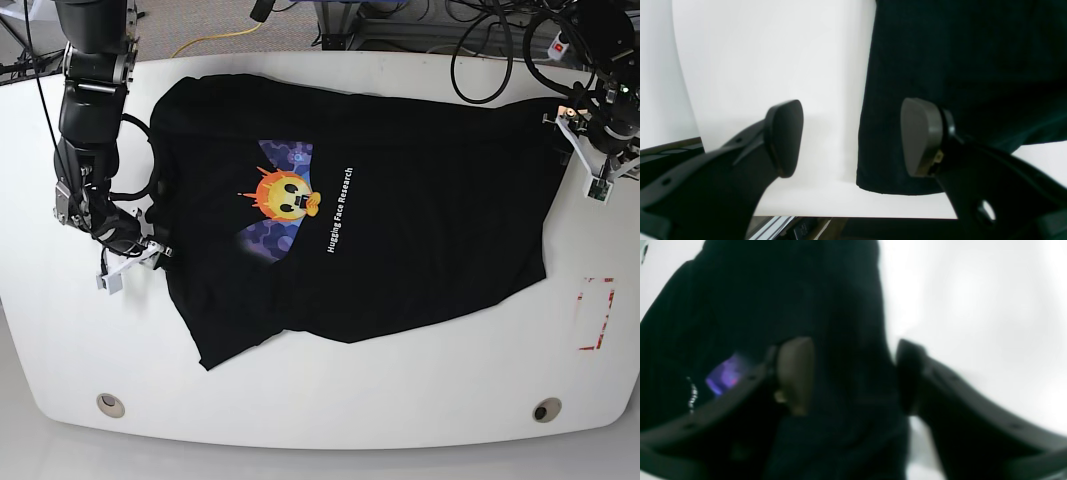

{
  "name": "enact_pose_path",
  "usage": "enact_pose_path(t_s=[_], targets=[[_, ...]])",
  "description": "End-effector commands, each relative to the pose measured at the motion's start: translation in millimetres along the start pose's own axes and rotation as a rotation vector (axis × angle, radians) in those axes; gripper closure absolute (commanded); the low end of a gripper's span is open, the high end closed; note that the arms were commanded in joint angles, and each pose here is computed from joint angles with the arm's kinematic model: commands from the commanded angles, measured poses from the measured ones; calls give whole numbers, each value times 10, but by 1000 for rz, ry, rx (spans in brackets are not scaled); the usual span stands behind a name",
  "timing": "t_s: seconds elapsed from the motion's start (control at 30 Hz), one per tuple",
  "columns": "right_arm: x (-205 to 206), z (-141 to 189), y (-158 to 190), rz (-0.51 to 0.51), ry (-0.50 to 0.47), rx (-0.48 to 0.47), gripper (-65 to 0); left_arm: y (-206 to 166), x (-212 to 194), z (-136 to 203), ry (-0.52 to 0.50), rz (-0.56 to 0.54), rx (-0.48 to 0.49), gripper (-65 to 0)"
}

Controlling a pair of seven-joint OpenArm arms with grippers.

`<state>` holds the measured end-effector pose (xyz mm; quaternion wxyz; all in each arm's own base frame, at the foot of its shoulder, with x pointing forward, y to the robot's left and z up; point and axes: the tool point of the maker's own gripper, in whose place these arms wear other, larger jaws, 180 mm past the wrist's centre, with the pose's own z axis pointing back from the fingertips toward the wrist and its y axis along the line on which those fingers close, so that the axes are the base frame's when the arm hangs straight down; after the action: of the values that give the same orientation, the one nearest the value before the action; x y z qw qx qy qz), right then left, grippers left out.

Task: Fold the T-shirt properly
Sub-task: 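Grasp the shirt's side edges with both grippers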

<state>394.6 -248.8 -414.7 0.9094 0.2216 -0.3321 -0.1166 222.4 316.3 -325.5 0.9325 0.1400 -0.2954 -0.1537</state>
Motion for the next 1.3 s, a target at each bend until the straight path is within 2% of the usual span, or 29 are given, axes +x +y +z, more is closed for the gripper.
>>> enact_pose_path(t_s=[0.0,0.1,0.17,0.23,0.4,0.53,0.67,0.93,1.27], targets=[[160,56,-10,20,-24,-9,-214,67,120,37,-39,-11,19,-425],[139,44,-3,18,-20,-7,-117,131,293,38,-84,-1,35,-428],[131,38,4,19,-17,-7,-108,130,386,31,-110,16,36,-429],[64,-4,49,44,10,-3,-106,169,576,32,-163,57,51,-469],[-6,-70,138,76,38,8,-87,371,831,60,-239,262,128,-560],[-36,-107,196,71,41,21,0,436,943,-35,-265,428,136,-615],[-43,-115,205,67,41,21,0,441,900,-293,-220,528,98,-628],[-46,-117,207,69,42,22,0,288,915,-851,-127,651,-40,-626],[-43,-115,203,66,41,20,0,113,1111,-1311,-136,753,-156,-619]])
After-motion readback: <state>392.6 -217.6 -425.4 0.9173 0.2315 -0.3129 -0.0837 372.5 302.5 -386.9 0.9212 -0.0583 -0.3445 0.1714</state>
